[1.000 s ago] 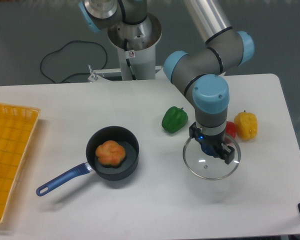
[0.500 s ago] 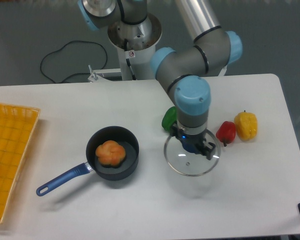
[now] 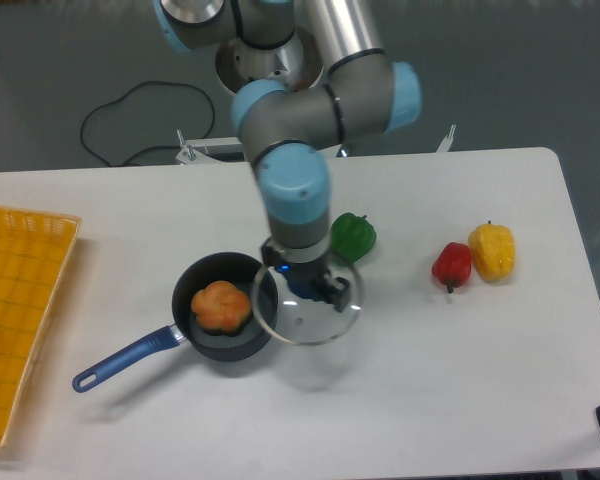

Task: Close the pot lid
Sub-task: 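Carry the held glass lid over to the dark blue saucepan, then lower the glass lid onto the saucepan rim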

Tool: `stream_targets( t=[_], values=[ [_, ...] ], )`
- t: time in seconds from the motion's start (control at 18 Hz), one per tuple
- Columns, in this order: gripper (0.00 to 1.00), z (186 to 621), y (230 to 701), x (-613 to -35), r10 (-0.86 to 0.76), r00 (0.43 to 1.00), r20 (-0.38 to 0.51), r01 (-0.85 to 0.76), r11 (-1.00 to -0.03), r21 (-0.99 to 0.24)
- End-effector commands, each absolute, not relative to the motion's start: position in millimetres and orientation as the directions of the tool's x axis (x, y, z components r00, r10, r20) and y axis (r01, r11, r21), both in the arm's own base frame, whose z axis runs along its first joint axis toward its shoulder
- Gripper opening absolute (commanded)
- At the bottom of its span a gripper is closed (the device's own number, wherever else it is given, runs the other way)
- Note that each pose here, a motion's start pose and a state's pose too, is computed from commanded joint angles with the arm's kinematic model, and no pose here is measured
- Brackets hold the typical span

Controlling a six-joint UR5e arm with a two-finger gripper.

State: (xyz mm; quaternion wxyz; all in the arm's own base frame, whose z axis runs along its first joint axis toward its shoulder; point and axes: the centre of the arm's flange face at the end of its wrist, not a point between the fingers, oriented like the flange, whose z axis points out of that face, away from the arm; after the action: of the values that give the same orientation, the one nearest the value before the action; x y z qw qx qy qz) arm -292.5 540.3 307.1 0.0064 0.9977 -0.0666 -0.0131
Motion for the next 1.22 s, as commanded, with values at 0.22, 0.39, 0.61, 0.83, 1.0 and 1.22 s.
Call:
stream_targets(
  t=[0.22,0.39,0.61,0.83,1.0,1.22],
  values=[
    [0.50,301,551,-261,-0.139,0.990,-0.015,-0.139,-0.990,0.024],
    [0.50,296,552,-247,-0.149,0.989,-0.006,-0.148,-0.988,0.033],
    [0.50,292,556,-238,-0.155,0.988,-0.006,-0.154,-0.987,0.034],
    [0.50,289,560,-231,-0.167,0.986,-0.005,-0.167,-0.986,0.032],
    [0.50,287,561,-230,-0.170,0.985,0.000,-0.170,-0.985,0.035],
    [0.50,284,563,-226,-0.177,0.984,0.002,-0.177,-0.983,0.039]
  ],
)
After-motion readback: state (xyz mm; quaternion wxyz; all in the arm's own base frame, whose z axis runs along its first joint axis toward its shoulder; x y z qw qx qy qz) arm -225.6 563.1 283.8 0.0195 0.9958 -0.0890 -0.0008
